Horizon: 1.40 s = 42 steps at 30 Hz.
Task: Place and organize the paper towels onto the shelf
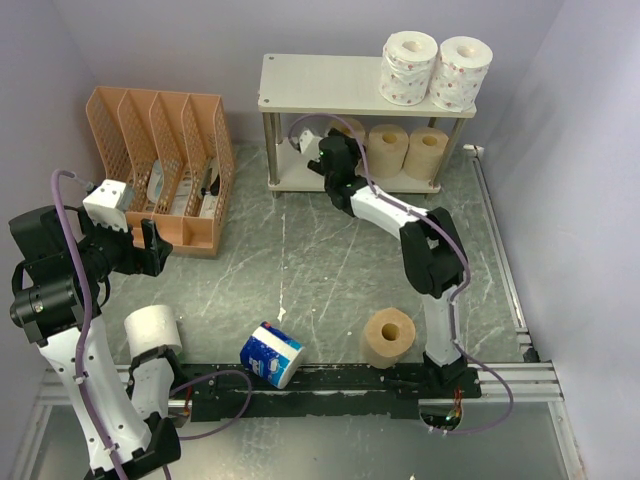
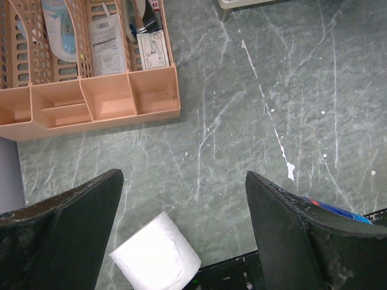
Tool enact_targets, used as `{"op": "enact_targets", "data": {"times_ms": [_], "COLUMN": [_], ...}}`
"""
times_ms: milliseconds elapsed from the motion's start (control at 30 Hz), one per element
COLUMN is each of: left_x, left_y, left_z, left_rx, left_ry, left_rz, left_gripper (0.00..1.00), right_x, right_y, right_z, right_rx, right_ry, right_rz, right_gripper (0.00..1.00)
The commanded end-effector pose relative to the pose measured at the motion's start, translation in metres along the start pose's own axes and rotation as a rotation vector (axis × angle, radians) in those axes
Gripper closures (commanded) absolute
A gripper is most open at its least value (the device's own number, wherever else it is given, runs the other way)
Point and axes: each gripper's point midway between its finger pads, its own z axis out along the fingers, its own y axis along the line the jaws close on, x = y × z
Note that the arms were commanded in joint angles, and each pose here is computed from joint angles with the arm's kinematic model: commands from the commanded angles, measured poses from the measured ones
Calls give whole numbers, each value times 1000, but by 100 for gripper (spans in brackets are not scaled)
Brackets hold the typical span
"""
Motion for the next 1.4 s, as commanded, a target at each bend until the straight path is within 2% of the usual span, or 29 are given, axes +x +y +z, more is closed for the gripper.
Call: {"op": "enact_targets", "data": {"times_ms": [0, 100, 133, 167, 367, 567, 667, 767, 933, 1033, 1167, 1267, 1367], "left_x": [-1, -1, -1, -1, -3, 2, 2, 1, 1, 1, -1, -1, -1], "left_y": [4, 4, 3, 3, -3, -3, -5, -12, -14, -11, -9, -7, -10], "left_z": [0, 0, 0, 0, 0, 11, 9, 5, 5, 6, 4, 3, 3], "left_rx": [-18, -17, -14, -13, 17, 135, 158, 172, 171, 138, 89, 72, 86], "left_ry": [-8, -9, -9, -10, -19, 89, 102, 82, 56, 35, 3, -1, -4], "left_rz": [-4, -4, -4, -2, 17, 34, 57, 79, 75, 57, 35, 32, 37], "left_gripper": [6, 6, 6, 6, 6, 6, 6, 6, 6, 6, 6, 6, 6], "right_x": [-52, -75, -81, -90, -82, -55, -57, -66, -55, -67, -84, -90, -98], "right_y": [-63, -64, -62, -59, -26, -16, 4, 45, 97, 109, 143, 182, 211], "right_z": [-47, -84, -98, -115, -176, -225, -263, -325, -422, -438, -439, -435, -433], "right_rx": [133, 125, 123, 117, -15, -177, -422, -821, -1354, -1485, -1669, -1727, -1733], "right_ry": [-135, -200, -211, -224, -174, -190, -234, -365, -575, -619, -538, -464, -467], "right_rz": [122, 156, 158, 164, 275, 467, 502, 479, 343, 323, 316, 234, 175], "right_gripper": [23, 20, 7, 1, 0, 0, 0, 0, 0, 0, 0, 0, 0]}}
